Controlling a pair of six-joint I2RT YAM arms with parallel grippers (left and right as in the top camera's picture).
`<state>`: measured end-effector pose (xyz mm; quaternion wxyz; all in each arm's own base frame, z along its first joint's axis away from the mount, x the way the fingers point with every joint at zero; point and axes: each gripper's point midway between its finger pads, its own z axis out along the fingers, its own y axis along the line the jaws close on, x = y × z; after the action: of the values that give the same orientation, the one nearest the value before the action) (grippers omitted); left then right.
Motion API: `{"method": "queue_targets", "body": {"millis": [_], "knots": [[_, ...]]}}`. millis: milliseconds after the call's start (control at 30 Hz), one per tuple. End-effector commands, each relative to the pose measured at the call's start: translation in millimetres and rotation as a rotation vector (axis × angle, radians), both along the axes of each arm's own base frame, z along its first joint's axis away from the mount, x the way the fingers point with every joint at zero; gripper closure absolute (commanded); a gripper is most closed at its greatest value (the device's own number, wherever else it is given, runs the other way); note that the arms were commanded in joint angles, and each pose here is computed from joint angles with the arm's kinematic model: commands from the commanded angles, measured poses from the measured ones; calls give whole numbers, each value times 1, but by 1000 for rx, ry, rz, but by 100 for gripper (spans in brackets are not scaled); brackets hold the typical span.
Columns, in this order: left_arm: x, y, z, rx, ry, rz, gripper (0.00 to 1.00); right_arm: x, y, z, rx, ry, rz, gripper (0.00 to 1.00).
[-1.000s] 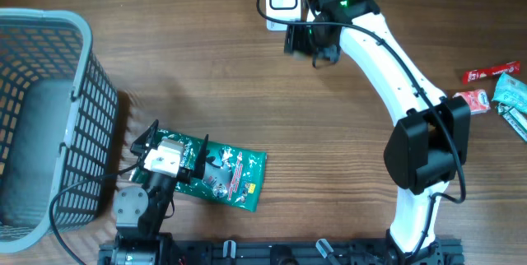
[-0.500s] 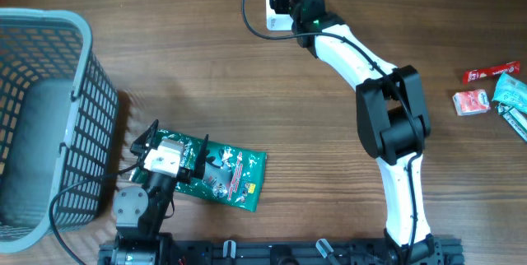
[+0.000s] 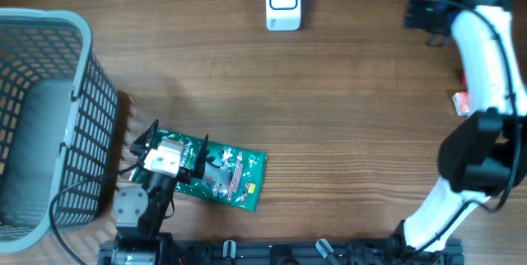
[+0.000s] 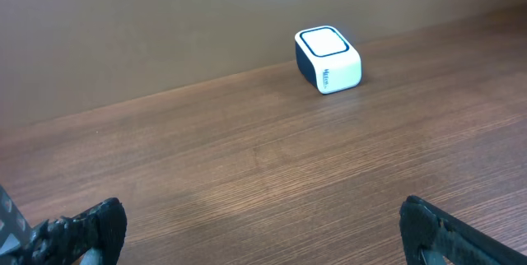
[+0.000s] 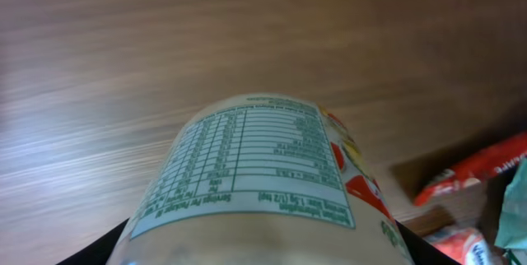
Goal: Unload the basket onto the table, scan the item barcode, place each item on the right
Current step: 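Carry the jar to the right edge and release it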
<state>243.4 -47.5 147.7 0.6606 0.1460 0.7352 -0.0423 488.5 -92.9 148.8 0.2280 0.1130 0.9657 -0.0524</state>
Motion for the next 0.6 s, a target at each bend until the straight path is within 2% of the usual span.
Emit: {"method": "queue_targets", "body": {"millis": [0,67,133,167,200,233,333,433,500,567], "knots": [[-1,-3,-1,-7,2,-16,0,-7,-39,-65,70,119,-37,36],[-1,-3,-1,-7,2,-16,0,-19,-65,-100,95,191,-95,38],[-1,-3,-1,-7,2,-16,0,-29,-86,-116,96,223,-157,41],[-1,-3,-1,-7,2,-16,0,-35,-100,-117,89,226,-208,35],[-1,-3,-1,-7,2,-16,0,-39,-110,-116,89,221,-235,13],[-1,-3,-1,-7,1,-16,0,-40,-118,-111,89,209,-251,0],[-1,-3,-1,-7,1,-16,0,-25,-121,-57,149,107,-245,0],[-1,-3,-1,-7,2,-16,0,-12,-91,58,303,-90,-244,0],[-1,-3,-1,-7,2,-16,0,-28,-47,135,405,-184,-168,0],[-1,-3,-1,-7,2,-16,0,-56,14,178,547,-202,-15,0]]}}
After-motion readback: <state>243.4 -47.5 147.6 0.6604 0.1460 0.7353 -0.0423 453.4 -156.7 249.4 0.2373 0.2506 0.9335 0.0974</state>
